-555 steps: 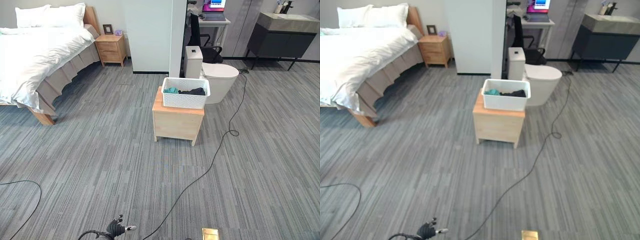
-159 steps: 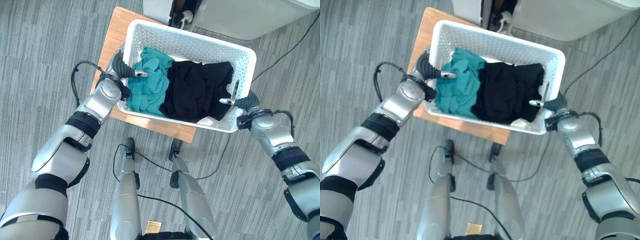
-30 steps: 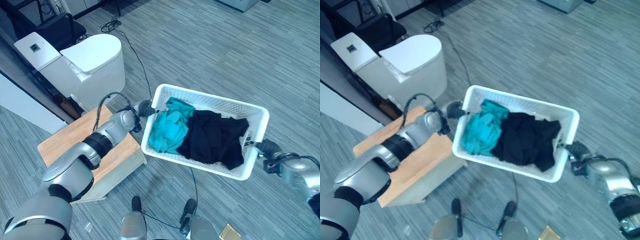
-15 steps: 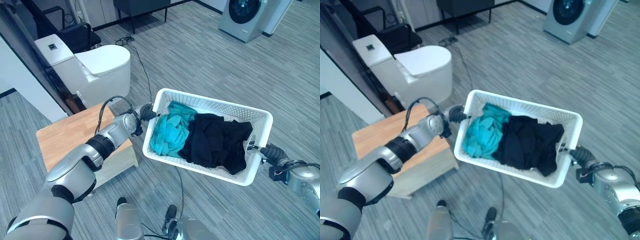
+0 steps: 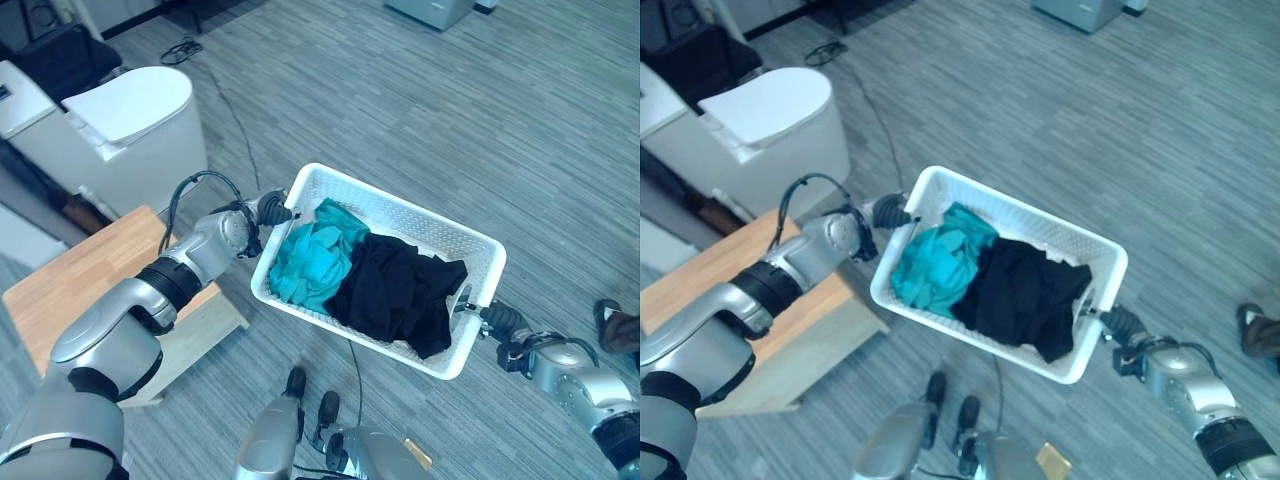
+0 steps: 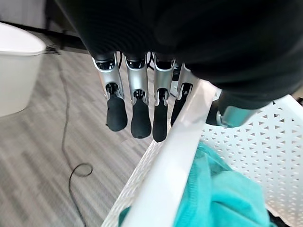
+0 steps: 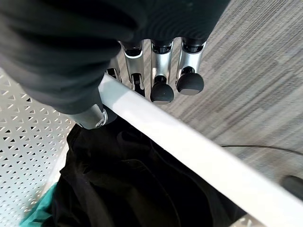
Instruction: Grab the laundry basket,head to the washer,open it,put in the laundry and shut it.
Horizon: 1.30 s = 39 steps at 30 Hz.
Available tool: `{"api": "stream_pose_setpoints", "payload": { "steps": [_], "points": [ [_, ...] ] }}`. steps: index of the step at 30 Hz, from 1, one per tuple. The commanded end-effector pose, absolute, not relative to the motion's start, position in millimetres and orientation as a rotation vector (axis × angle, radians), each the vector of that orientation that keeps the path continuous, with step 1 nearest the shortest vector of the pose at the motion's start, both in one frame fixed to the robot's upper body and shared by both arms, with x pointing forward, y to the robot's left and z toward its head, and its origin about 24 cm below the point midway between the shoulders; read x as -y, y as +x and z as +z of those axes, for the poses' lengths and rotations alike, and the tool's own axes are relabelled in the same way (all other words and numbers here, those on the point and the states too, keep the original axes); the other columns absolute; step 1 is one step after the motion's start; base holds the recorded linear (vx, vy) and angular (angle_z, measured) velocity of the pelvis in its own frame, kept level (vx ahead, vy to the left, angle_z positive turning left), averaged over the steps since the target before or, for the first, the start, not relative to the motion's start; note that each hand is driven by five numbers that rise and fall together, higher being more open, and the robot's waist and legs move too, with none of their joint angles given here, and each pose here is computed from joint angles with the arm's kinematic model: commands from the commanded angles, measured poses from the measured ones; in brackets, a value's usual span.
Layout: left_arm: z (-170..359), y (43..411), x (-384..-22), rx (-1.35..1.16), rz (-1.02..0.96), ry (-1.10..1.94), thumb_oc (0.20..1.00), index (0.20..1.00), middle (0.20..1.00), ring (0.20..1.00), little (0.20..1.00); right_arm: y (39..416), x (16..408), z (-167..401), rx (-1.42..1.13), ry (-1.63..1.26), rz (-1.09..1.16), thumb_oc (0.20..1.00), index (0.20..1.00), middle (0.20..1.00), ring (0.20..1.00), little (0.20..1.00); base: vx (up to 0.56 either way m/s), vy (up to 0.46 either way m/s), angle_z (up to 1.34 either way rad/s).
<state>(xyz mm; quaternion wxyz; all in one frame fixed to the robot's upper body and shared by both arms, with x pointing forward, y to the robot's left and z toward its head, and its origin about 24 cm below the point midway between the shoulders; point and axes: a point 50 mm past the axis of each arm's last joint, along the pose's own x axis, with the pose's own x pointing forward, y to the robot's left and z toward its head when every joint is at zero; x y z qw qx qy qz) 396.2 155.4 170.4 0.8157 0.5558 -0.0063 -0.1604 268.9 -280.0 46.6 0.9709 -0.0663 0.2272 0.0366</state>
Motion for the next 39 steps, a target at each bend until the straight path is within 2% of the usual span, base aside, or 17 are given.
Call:
{"api": "stream_pose_setpoints", "payload": {
  "steps": [1,9,15,19,25,31,39],
  "points": [
    [204,400,-138,0.162,-0.314,1.097,0.2,0.2,0.2,0.2,0.2,298,249,95,-0.2,-0.064,0.248,0.2,0.2,0.2,0.2,0.2,0.13,0.02,-0.56],
    [187,404,-122,0.14,-0.319,1.048,0.2,0.2,0.2,0.2,0.2,295,261,89,-0.235,-0.089,0.2,0.2,0.2,0.2,0.2,0.2,0.23,-0.072,0.03],
    [186,405,-129,0.133,-0.295,1.083,0.2,0.2,0.2,0.2,0.2,289,263,89,-0.239,-0.12,0.223,0.2,0.2,0.2,0.2,0.2,0.38,-0.128,0.14],
    [178,402,-143,0.107,-0.288,1.068,0.2,0.2,0.2,0.2,0.2,284,263,86,-0.26,-0.122,0.24,0.2,0.2,0.2,0.2,0.2,0.58,-0.306,0.21],
    [192,400,-132,0.155,-0.323,1.045,0.2,0.2,0.2,0.2,0.2,285,270,78,-0.283,-0.105,0.169,0.2,0.2,0.2,0.2,0.2,0.4,-0.4,0.0],
    [184,398,-98,0.183,-0.412,1.078,0.2,0.2,0.2,0.2,0.2,270,275,79,-0.258,-0.096,0.156,0.2,0.2,0.2,0.2,0.2,0.27,0.046,0.07],
    [174,399,-97,0.153,-0.429,1.104,0.2,0.2,0.2,0.2,0.2,284,262,77,-0.245,-0.061,0.186,0.2,0.2,0.2,0.2,0.2,0.43,0.156,0.0]
  ]
}}
